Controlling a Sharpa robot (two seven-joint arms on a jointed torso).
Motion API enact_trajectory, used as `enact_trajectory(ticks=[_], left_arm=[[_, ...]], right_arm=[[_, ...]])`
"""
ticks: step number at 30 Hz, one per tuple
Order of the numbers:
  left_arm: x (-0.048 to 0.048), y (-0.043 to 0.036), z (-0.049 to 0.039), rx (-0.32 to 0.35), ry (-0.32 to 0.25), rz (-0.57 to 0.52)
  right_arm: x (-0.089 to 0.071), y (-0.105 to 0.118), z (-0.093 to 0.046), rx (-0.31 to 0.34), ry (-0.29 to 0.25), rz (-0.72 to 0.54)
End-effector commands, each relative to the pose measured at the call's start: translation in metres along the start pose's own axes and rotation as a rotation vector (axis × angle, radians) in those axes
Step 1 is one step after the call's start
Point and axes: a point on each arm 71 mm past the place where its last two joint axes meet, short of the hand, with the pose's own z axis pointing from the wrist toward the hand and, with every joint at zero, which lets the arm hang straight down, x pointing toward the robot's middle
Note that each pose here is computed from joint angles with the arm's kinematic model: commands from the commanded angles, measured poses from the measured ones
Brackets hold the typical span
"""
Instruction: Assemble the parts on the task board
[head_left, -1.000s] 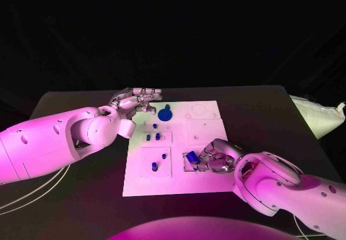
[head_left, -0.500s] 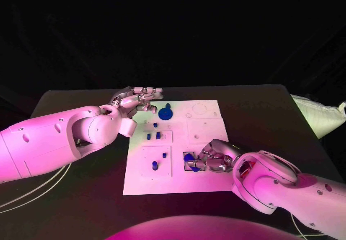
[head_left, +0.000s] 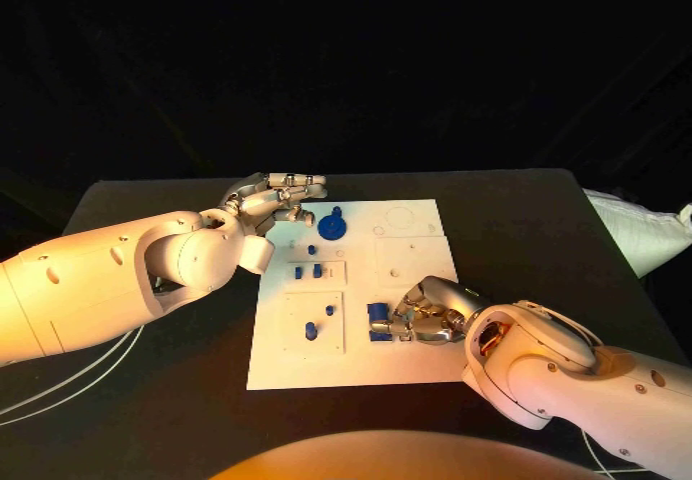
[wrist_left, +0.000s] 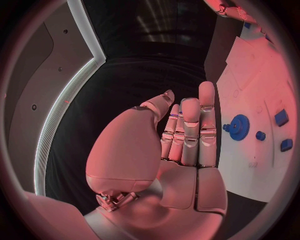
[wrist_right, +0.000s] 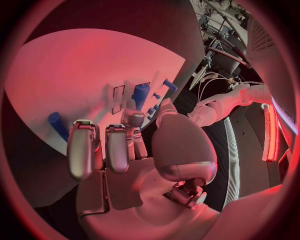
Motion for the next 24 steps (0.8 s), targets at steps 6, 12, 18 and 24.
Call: enact_trajectory(ticks=[6,12,18,24], left_arm=[[0.0031,-0.0003,0.0006,0.005,0.023,-0.004],[0.0030,-0.0002,0.0006,0.005,0.023,-0.004],[0.0013,-0.0001,-0.0003,0.004,0.020,-0.003],[-0.0004,-0.0001,-0.0014,0.004,0.015,-0.002]], right_arm=[[-0.002,0.003,0.001,-0.024,-0.042,-0.044],[-0.002,0.003,0.002,-0.031,-0.059,-0.053],[-0.008,0.003,-0.007,-0.039,-0.092,-0.014],[-0.025,-0.009,-0.024,-0.014,-0.119,0.002]])
